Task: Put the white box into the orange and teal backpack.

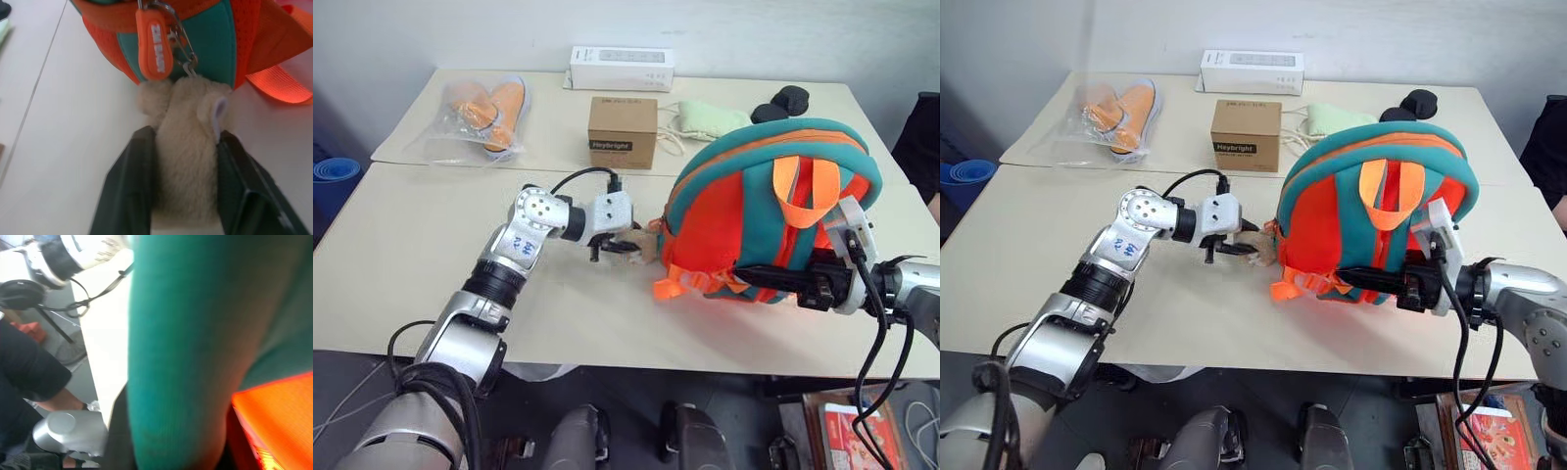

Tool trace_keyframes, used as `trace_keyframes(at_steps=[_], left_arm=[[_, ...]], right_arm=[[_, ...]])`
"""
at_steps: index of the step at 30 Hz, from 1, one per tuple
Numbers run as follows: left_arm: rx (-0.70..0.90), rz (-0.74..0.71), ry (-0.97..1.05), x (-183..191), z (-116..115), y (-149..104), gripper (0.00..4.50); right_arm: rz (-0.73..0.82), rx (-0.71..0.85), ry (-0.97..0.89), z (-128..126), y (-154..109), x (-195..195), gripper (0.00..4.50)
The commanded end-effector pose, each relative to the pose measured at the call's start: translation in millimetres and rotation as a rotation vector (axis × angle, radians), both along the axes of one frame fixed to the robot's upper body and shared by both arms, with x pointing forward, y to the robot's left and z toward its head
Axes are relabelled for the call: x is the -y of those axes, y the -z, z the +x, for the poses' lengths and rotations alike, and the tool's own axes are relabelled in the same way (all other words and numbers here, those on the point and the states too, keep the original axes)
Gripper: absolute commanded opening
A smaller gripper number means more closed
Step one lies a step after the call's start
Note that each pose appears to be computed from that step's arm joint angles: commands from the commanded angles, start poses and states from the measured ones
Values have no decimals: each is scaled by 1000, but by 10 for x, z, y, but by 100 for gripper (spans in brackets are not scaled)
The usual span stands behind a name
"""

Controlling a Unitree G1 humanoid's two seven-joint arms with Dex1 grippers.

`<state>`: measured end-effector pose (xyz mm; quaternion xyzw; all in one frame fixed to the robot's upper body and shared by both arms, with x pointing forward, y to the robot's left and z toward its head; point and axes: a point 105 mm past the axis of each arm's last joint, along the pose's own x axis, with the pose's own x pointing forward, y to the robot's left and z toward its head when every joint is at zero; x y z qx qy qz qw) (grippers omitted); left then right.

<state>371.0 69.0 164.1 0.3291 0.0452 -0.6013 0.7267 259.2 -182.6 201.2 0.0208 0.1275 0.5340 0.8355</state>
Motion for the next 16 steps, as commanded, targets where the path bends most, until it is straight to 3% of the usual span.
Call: trace_keyframes(at_steps=[1,3,6,8,13,16], left_arm=[[-116,-80,-41,-294,-168,-95,304],[-177,-130,-78,-520,-288,-168,379],[-257,-205,-105,-853,-538,-347,449],[-280,-267,-131,-1073,-692,-536,450],[-258,-431,-227,-1487,-944,-1092,450],[-200,-473,-256,-1526,-974,-1218,450]], right_arm=[[-23,23,63,-15,-152,308,201],[-58,14,107,-37,-199,524,283],[-88,-14,166,-139,-326,896,366],[-93,-29,218,-223,-435,1162,437],[-136,-5,329,-389,-627,1634,445],[-113,24,362,-385,-691,1706,445]])
